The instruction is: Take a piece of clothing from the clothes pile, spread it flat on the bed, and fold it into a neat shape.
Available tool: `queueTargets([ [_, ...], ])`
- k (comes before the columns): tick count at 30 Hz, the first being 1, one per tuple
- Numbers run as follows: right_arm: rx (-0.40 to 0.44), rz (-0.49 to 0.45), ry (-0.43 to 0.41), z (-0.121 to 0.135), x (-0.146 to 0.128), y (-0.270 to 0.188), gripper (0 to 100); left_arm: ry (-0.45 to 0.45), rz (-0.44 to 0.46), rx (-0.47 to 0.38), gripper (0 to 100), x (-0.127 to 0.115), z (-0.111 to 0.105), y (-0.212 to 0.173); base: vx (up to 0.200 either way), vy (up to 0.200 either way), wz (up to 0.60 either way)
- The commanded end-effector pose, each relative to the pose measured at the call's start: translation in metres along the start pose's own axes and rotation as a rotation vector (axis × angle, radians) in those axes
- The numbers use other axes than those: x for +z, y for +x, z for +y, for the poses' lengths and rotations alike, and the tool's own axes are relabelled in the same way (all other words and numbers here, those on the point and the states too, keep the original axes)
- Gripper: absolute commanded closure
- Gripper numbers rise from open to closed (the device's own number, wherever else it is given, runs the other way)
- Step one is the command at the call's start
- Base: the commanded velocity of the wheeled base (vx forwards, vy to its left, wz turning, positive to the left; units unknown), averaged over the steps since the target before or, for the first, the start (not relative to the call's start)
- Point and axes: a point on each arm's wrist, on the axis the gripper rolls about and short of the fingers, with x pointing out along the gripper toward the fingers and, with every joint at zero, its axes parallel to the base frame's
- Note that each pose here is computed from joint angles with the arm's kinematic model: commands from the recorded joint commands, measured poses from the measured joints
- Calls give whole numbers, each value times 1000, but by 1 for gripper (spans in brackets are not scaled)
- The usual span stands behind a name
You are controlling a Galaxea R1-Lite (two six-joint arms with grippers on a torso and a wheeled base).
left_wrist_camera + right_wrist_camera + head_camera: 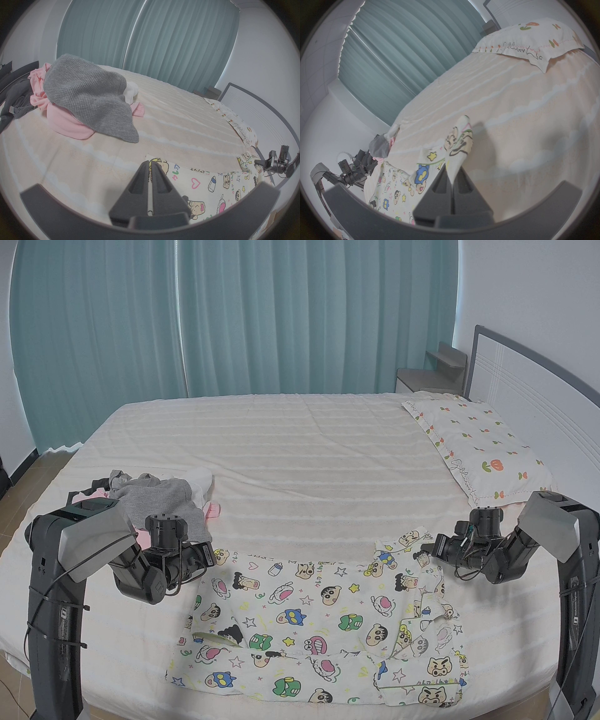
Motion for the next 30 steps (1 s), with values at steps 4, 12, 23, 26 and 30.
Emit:
queueTargets([
  [4,0,-25,3,2,10,-22,100,-1,-8,-1,100,6,-1,-8,0,0,0],
  [12,-3,0,4,2,-3,-23,100,0,0,-2,100,8,-3,6,0,0,0],
  [23,2,-35,-4,6,-4,-33,100,4,54,-3,0,4,-5,20,0,0,0],
  [26,2,-33,-4,8,-6,-36,100,13,72,-8,0,0,-7,22,0,0,0],
  [30,7,-35,9,7,-8,-37,100,67,105,-11,0,-14,-8,31,0,0,0],
])
